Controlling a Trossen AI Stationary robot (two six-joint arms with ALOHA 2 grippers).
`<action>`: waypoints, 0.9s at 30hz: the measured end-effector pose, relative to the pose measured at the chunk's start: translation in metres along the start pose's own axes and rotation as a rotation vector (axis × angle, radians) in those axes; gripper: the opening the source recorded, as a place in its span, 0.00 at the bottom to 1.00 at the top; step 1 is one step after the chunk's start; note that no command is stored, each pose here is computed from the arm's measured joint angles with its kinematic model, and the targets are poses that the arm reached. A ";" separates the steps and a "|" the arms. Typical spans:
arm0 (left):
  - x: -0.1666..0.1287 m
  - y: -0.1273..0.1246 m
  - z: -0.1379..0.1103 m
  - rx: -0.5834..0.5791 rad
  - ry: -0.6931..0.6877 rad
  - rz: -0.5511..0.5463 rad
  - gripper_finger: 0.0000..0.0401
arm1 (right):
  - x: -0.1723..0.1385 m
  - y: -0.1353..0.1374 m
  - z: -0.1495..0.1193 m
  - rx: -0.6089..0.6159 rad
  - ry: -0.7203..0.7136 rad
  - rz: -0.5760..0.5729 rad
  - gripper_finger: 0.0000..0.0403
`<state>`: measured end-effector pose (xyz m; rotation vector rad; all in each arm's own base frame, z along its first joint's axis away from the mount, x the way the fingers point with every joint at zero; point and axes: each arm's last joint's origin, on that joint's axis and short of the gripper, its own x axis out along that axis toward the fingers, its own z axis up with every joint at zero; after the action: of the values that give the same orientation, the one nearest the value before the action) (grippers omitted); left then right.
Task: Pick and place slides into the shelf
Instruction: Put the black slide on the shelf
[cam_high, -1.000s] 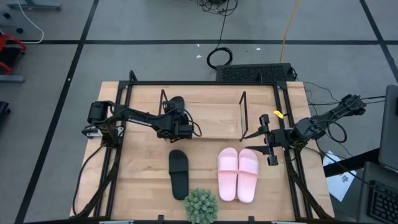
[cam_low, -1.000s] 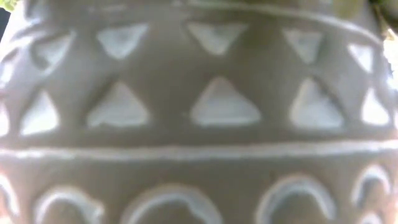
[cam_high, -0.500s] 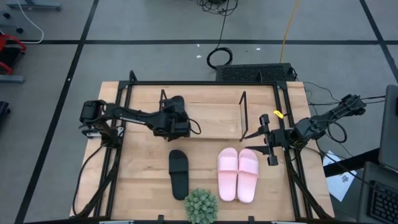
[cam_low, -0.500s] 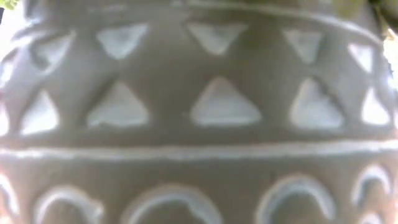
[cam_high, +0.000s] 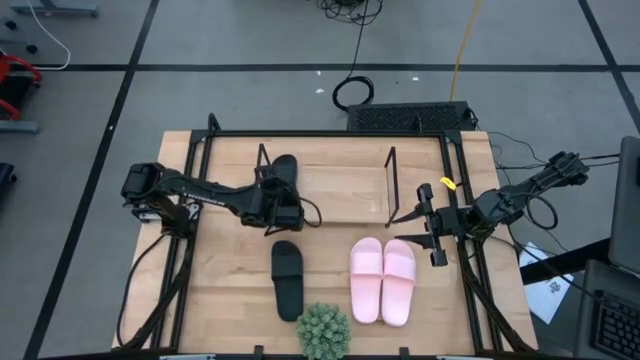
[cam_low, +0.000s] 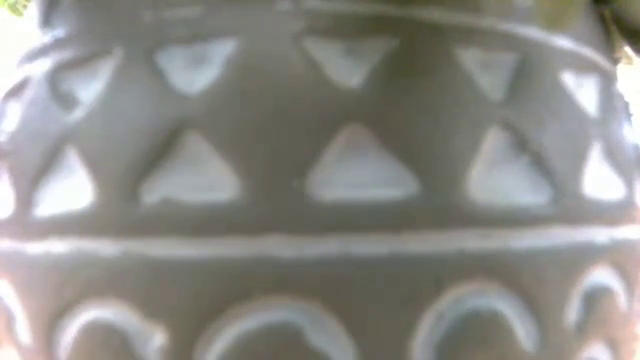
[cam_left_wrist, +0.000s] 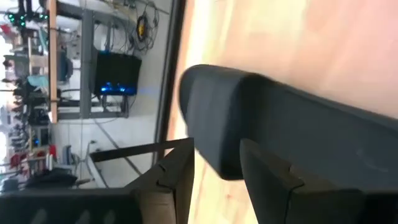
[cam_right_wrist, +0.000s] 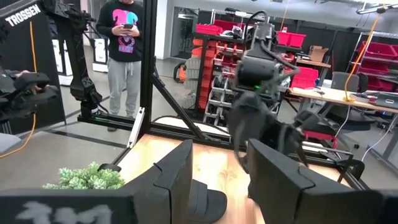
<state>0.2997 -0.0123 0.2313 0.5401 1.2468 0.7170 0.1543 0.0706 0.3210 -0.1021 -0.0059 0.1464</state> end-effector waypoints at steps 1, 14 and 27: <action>-0.004 -0.002 -0.001 0.005 -0.004 -0.002 0.33 | 0.000 0.000 0.000 0.000 0.000 0.000 0.36; -0.108 -0.027 0.015 -0.049 -0.237 -0.306 0.33 | 0.000 0.000 0.000 -0.013 0.000 0.000 0.36; -0.170 -0.128 0.012 0.065 -0.163 -0.519 0.33 | 0.000 0.000 0.000 -0.003 0.000 0.001 0.36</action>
<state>0.3101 -0.2241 0.2529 0.2980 1.1914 0.1924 0.1542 0.0706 0.3210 -0.1053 -0.0062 0.1470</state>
